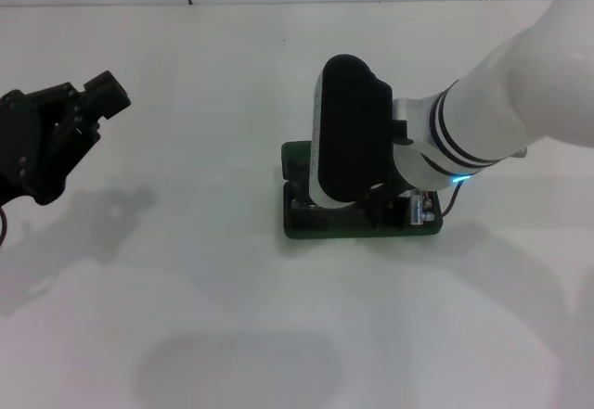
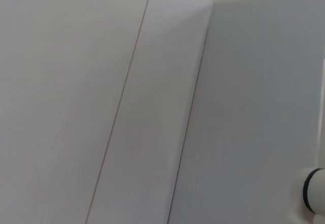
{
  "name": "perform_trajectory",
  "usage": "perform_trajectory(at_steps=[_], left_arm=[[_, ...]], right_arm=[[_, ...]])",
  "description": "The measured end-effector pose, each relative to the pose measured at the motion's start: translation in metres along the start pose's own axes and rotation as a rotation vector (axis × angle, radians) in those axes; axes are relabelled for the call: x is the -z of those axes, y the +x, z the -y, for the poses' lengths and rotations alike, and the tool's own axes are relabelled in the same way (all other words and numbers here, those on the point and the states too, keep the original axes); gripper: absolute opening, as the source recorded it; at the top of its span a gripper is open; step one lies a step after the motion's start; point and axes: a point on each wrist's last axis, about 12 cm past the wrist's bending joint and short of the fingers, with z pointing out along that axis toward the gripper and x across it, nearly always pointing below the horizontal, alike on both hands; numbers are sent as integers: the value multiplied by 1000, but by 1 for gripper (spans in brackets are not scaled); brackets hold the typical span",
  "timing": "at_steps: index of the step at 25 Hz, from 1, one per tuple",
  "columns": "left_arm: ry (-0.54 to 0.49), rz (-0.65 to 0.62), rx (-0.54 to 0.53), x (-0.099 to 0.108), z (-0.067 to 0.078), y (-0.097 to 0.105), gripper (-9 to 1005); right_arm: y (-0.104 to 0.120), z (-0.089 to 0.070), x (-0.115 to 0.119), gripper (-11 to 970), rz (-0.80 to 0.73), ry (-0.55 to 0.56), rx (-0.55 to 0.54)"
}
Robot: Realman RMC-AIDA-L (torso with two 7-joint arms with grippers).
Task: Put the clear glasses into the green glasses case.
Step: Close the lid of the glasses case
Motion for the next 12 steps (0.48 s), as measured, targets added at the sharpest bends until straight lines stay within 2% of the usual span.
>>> perform_trajectory(at_steps=[7, 12], left_arm=[[2, 0, -1, -1, -1, 0, 57], [1, 0, -1, -1, 0, 0, 58]], right_arm=[[1, 0, 0, 61, -6, -2, 2], [1, 0, 0, 33, -9, -3, 4]])
